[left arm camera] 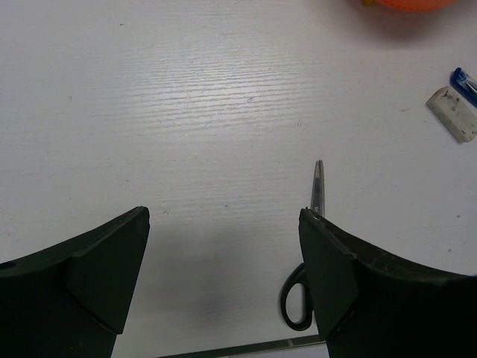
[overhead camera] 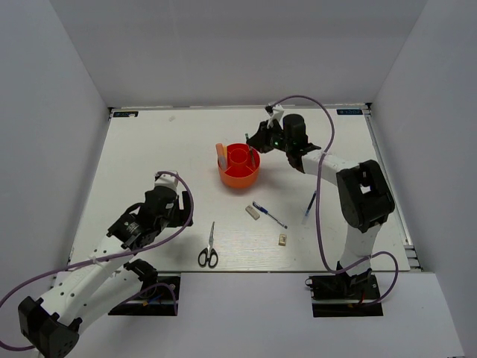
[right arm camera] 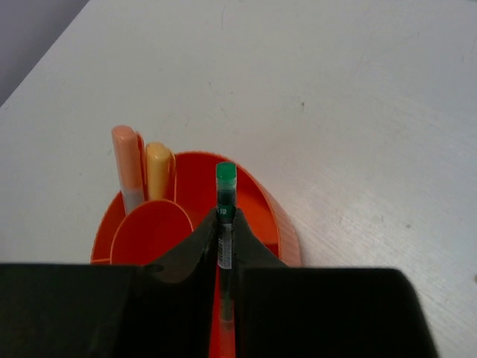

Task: Sort the stationery into containers
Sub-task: Place the pen in the storage box.

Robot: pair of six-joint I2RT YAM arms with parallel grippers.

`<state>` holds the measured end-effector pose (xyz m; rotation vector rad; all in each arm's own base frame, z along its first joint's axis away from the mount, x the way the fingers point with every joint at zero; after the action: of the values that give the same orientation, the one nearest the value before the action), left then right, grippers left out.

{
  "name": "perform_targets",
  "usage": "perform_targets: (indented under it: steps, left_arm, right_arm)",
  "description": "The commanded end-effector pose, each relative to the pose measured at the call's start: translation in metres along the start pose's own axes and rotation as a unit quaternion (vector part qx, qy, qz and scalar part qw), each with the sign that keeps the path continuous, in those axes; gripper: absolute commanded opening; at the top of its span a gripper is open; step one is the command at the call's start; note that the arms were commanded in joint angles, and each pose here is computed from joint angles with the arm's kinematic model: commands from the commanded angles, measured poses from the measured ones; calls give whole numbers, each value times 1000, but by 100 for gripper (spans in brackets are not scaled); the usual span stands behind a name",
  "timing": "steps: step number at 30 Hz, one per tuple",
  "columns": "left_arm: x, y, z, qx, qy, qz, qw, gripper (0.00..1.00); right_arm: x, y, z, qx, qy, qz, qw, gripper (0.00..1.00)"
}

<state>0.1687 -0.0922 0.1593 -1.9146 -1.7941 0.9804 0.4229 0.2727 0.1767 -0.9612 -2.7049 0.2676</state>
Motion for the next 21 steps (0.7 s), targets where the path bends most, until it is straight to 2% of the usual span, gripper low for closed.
perform_targets:
  steps: [1,2,5,7,11,13,15,16,17,18,19,20,21]
  left_arm:
    - [0,2,-1,-4,-1,3,1000,91]
    - [-1,1,-1,-4,1,3,1000,91]
    - [-2,1,-2,-6,-1,7,1000,91]
    - [-2,1,-2,-5,-2,8,1000,91]
    - [-2,0,-1,-4,-1,10,1000,91]
    - [-3,0,-1,-4,-2,13,1000,91]
    - [-4,0,-1,-2,-2,17,1000,91]
    - [-5,-1,-2,-2,-2,22,1000,91]
    - [-6,-1,-2,-2,-3,23,1000,89]
    - [-7,-1,-2,-1,-3,26,1000,87]
    - [-8,-2,-3,-2,-4,30,1000,84]
    - [-8,-2,-2,-1,-4,31,1000,71]
    - [-9,-4,-2,-3,-4,38,999,60]
  right_arm:
    - [1,-3,-3,-32,-26,-7,999,10]
    - [2,-4,-3,-33,-27,-8,999,28]
    - [5,-11,-5,-34,-33,-13,999,50]
    - [7,-13,-5,-33,-34,-18,999,55]
    - [11,-24,-19,-41,-42,-20,998,56]
    - [13,-42,-37,-44,-52,-6,998,53]
    - [7,-55,-33,-4,-61,32,998,48]
    - [6,-62,-47,-6,-74,49,996,44]
    - [-8,-72,-41,37,-70,111,991,35]
    - [-9,-85,-38,70,-65,133,986,0]
    - [-18,-96,-24,113,-50,163,979,0]
    - [-20,-102,-26,131,-40,173,975,0]
    - [-24,-122,5,219,-10,198,955,0]
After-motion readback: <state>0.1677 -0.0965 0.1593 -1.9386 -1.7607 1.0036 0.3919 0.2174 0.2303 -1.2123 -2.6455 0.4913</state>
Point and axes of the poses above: each gripper's point midway between its finger pads, its own y axis out along the fingers, its own x axis along the line the jaws close on, z = x × y, the point moved 5 cm from there along -y, back along the fingers, and after that the axes turned 11 degrees about -y, right-handed, at the moved point
